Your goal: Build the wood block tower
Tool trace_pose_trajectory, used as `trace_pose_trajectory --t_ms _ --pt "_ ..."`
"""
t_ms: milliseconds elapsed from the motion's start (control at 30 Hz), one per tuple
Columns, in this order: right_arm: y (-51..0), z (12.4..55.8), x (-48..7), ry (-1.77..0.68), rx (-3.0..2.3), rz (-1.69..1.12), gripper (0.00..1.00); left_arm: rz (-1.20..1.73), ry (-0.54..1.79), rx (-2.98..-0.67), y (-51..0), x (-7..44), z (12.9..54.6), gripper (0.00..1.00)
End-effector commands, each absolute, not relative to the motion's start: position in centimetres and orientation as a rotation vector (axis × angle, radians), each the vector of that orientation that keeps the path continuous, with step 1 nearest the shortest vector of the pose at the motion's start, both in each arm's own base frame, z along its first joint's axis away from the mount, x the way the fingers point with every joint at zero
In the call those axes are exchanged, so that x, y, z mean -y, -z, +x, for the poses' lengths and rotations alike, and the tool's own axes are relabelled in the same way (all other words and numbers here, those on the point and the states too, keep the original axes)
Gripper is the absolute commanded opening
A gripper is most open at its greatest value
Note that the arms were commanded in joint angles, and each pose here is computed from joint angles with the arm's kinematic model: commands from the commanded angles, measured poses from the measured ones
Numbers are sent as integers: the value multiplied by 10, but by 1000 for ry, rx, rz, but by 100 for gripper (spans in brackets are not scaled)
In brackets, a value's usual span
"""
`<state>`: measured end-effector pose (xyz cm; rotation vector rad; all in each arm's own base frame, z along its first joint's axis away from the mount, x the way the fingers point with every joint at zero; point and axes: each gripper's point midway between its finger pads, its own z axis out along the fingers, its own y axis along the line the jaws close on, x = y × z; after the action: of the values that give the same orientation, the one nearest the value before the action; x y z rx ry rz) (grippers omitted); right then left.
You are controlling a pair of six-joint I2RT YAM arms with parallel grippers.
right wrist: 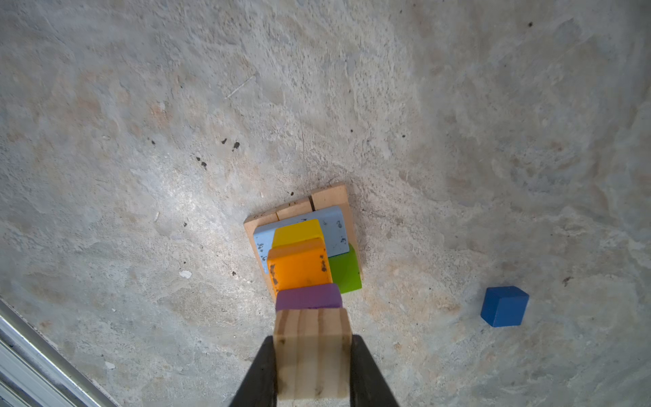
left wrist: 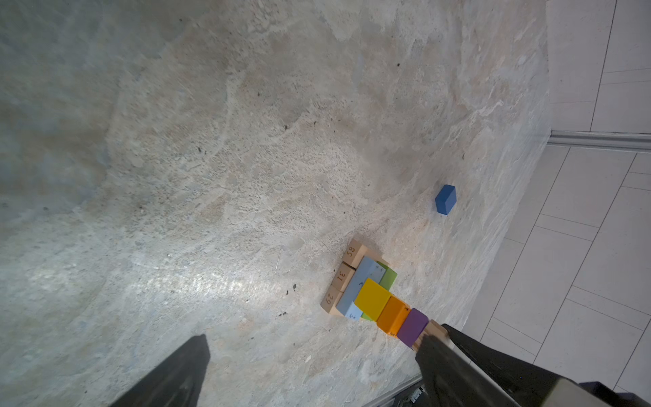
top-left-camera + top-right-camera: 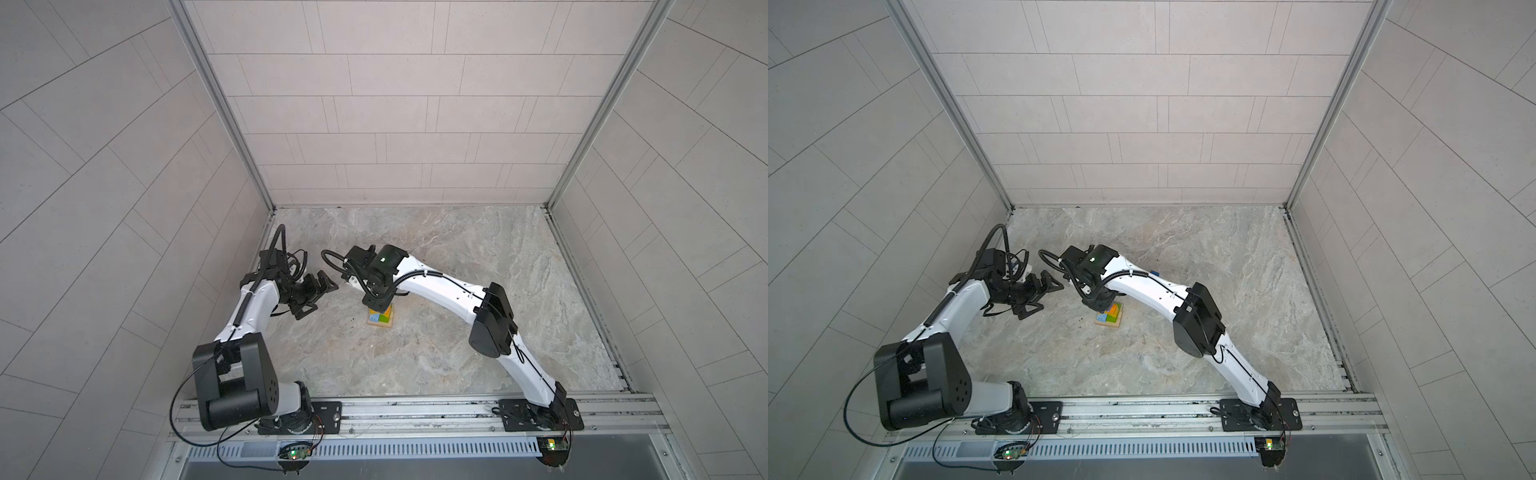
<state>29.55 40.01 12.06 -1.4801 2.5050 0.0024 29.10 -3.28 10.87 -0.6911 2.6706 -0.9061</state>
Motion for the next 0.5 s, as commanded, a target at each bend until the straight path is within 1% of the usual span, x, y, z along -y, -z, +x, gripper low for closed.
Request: trace_pose_trajectory --t_ms 0,133,467 --pt "-120 297 -396 33 -2503 -1507 33 -643 903 -2632 -123 31 297 100" --pt "-120 297 -396 33 -2502 -1506 36 -643 908 -2631 -123 31 297 100" --pt "-122 296 -397 21 -2500 -1511 39 -638 907 -2630 -123 32 297 100"
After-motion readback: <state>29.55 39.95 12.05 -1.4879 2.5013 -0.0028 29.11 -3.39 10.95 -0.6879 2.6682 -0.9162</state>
